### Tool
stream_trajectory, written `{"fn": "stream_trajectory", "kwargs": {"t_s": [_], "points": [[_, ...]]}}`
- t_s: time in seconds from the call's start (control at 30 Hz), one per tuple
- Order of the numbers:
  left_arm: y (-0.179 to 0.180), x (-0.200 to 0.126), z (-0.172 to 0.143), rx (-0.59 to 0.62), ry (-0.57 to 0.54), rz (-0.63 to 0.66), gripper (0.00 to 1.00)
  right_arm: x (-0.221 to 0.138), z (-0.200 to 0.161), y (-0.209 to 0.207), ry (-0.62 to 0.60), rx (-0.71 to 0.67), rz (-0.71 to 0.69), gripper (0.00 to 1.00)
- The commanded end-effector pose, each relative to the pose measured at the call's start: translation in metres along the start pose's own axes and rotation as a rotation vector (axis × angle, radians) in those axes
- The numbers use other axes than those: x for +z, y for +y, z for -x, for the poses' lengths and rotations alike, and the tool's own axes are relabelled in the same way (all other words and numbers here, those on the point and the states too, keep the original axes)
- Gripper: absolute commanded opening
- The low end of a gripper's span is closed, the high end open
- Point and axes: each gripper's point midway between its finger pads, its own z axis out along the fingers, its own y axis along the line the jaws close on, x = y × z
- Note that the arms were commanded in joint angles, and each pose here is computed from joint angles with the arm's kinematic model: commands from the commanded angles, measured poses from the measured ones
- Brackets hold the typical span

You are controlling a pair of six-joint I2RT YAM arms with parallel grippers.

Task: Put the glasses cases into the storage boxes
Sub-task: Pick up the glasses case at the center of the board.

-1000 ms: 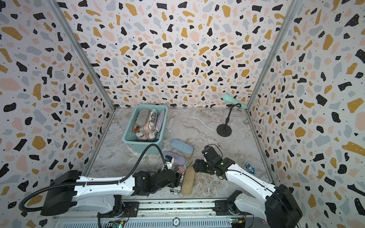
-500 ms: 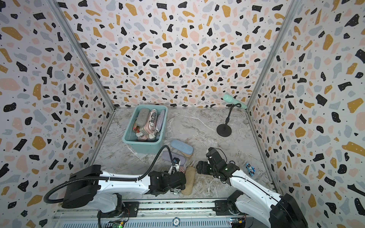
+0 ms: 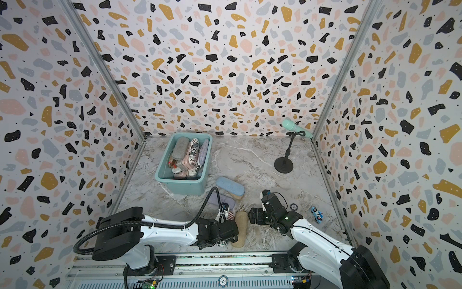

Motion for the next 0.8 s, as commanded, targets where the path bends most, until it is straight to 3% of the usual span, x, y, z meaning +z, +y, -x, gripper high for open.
{"fn": "stream_trajectory", "kwargs": {"t_s": [0.0,0.1,0.27,0.53,0.77], "points": [[0.004,0.002,0.0,0.008,-0.006,0.039,0.74,-0.004,0.012,0.009,-0.025,-0.039,0.023,0.87],[0.004,0.001,0.0,0.003,-0.01,0.031,0.74,-0.004,0.012,0.009,-0.023,-0.047,0.02,0.87],[0.008,-0.008,0.008,-0.008,-0.044,0.029,0.66,-0.005,0.012,0.009,-0.027,-0.048,0.023,0.87],[0.018,-0.032,0.028,-0.088,-0.187,-0.056,0.54,-0.01,0.014,0.01,-0.039,-0.054,0.018,0.86],[0.018,-0.037,0.028,-0.084,-0.185,-0.086,0.54,-0.012,0.021,0.015,-0.05,-0.056,0.029,0.86]]}}
